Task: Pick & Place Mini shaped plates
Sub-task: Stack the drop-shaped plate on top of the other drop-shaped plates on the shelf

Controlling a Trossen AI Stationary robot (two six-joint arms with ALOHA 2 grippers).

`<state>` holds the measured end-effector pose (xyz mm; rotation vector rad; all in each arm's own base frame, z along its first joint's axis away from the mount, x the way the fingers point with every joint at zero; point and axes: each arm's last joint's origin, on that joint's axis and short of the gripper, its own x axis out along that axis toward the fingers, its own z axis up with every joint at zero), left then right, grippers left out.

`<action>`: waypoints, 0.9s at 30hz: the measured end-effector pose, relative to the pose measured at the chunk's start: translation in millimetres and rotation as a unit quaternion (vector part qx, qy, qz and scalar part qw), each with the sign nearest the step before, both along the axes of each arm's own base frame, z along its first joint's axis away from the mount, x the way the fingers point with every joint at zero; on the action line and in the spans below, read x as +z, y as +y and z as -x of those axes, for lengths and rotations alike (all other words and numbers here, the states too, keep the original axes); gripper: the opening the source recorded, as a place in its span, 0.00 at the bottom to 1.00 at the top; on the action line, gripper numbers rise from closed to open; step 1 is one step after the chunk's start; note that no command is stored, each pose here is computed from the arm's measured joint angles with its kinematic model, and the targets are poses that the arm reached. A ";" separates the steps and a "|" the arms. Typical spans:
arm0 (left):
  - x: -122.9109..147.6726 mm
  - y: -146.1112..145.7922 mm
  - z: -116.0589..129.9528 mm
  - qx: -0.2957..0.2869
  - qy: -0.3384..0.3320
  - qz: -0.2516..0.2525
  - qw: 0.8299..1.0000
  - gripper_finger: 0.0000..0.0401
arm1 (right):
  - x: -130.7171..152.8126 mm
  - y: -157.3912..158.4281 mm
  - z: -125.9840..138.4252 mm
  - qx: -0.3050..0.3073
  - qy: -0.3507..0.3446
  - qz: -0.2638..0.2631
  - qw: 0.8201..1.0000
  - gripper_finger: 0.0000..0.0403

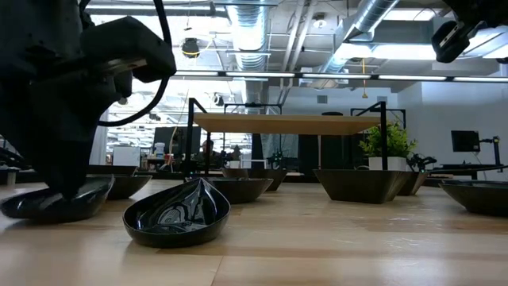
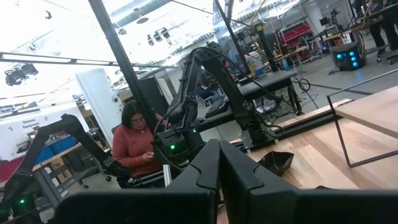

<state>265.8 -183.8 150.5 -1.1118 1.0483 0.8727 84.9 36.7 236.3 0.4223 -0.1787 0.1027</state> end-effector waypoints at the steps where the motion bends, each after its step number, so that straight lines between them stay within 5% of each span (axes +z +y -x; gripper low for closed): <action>1: 0.0 0.0 -0.3 0.000 -0.001 0.000 1.000 0.14 | 0.0 0.0 0.0 0.000 0.000 0.000 1.000 0.00; 27: -5.2 2.7 -6.9 0.010 -0.016 0.013 1.000 0.14 | 1.0 -0.1 0.2 0.000 -0.004 -0.002 1.000 0.00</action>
